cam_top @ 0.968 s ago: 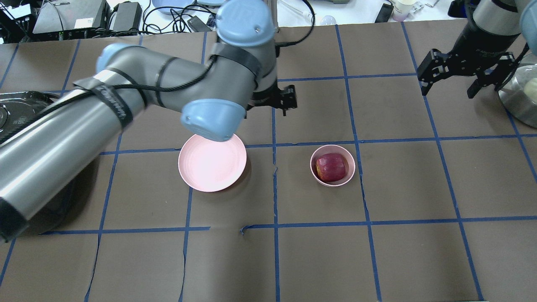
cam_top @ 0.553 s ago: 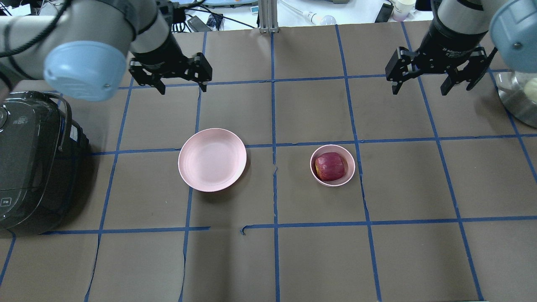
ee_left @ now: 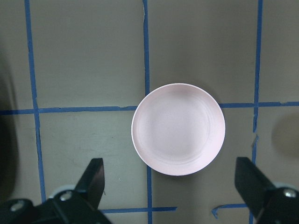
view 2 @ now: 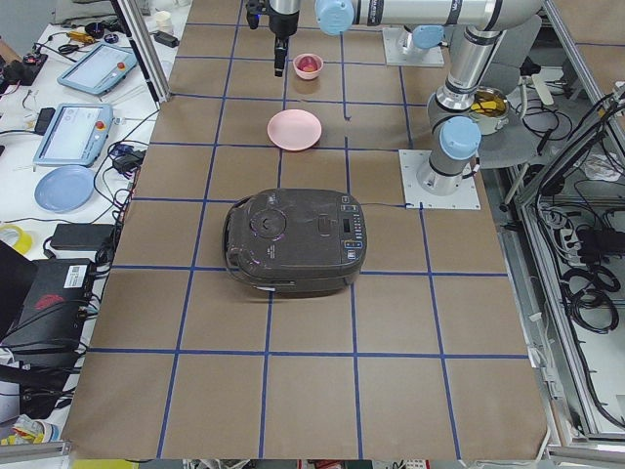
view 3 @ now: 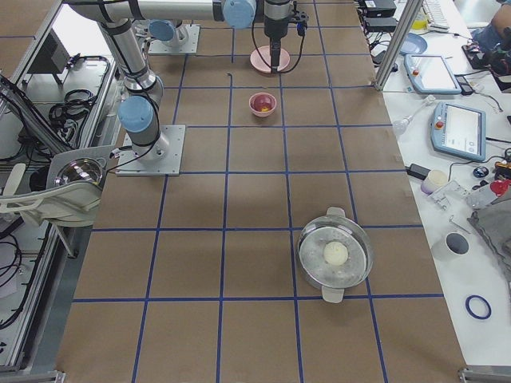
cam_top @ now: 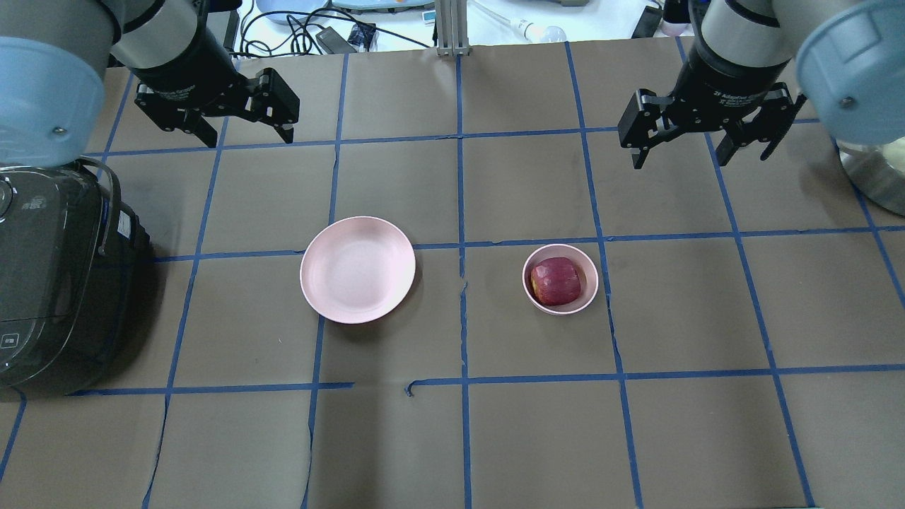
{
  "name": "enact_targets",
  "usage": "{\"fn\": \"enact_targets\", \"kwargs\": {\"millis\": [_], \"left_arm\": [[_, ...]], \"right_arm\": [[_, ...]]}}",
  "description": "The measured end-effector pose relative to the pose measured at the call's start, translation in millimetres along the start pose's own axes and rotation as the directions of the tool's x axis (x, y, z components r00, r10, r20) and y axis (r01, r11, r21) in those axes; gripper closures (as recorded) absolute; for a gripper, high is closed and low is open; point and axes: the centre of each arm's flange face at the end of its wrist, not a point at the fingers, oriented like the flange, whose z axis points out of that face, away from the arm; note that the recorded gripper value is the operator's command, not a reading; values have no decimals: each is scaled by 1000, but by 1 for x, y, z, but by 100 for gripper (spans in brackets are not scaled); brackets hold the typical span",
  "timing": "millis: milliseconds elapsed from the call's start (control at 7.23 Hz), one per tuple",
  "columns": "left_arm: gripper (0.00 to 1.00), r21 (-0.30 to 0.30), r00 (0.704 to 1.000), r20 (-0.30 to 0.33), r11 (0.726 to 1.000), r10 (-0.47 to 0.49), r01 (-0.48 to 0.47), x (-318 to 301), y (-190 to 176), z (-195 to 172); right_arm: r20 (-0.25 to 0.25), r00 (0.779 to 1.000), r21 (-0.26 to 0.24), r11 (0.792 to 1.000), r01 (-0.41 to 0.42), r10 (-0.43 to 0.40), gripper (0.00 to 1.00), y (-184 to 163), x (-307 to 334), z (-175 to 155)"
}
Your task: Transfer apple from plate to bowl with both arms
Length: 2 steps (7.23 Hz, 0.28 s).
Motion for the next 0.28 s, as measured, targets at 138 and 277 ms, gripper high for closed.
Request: {"fn": "enact_targets", "kwargs": {"millis": [138, 277], "left_arm": [[0, -14, 1000, 4, 1000, -5, 5, -3, 2, -7], [0, -34, 1000, 14, 999, -5, 5, -7, 2, -18]], "right_arm": [[0, 1000, 1, 1000, 1, -1, 0, 0, 0, 0], [-1, 1000, 0, 1000, 3, -3, 0, 0, 0, 0]]}}
